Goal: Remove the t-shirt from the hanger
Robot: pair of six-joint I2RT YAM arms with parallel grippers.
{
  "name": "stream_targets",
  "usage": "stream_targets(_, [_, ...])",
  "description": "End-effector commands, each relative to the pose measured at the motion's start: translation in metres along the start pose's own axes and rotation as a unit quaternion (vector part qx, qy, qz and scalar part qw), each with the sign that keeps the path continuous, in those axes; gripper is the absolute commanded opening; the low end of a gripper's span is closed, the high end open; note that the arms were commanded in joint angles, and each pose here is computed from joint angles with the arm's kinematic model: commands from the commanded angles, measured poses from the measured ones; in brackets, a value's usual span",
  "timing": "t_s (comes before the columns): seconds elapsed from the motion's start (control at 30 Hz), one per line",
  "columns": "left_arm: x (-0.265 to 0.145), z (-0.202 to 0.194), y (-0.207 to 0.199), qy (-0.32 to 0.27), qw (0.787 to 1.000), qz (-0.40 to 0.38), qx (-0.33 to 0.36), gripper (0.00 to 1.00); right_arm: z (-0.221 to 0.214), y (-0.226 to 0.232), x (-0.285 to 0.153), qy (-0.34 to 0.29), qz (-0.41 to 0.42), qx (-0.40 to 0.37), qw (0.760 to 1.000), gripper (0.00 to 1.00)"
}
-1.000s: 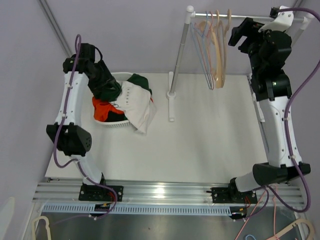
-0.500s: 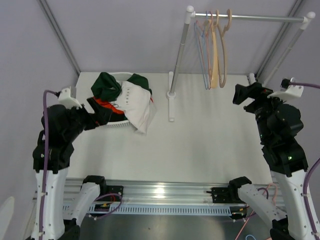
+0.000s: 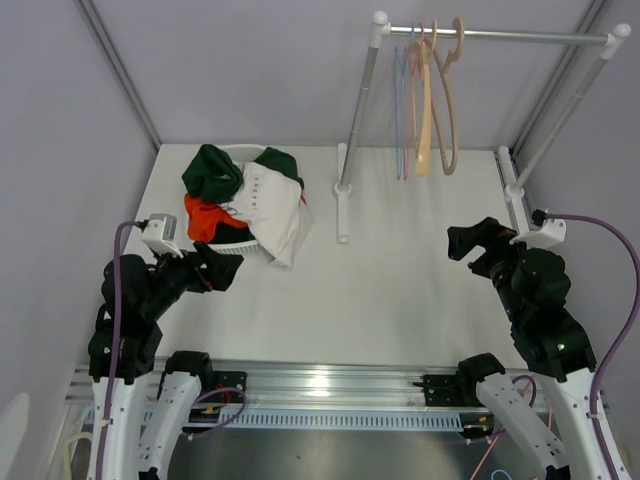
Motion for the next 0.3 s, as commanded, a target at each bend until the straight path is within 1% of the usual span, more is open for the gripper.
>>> stream_targets(0.0, [0.0020, 0.0023, -0.0022, -0.019, 0.999, -0.026, 0.027, 1.00, -0.0017, 0.0024, -0.0042, 0.002, 0.015, 0.018, 1.000, 0.99])
stream_targets(0.27, [0.0036, -0.0018, 0.0009, -0.010, 0.999, -0.019, 0.034, 1.00, -0.0077, -0.0040, -0.0064, 0.008, 0.006, 0.019, 1.000, 1.00])
Point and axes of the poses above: each gripper's point midway between its finger pads, its own x axis out along the fingers, its own y axis along the line the jaws close on, z = x × y, the point moved 9 cm from there along -x, back along the fingers, and after that the axes turned 10 degrees about x, right-handed, at the moved point
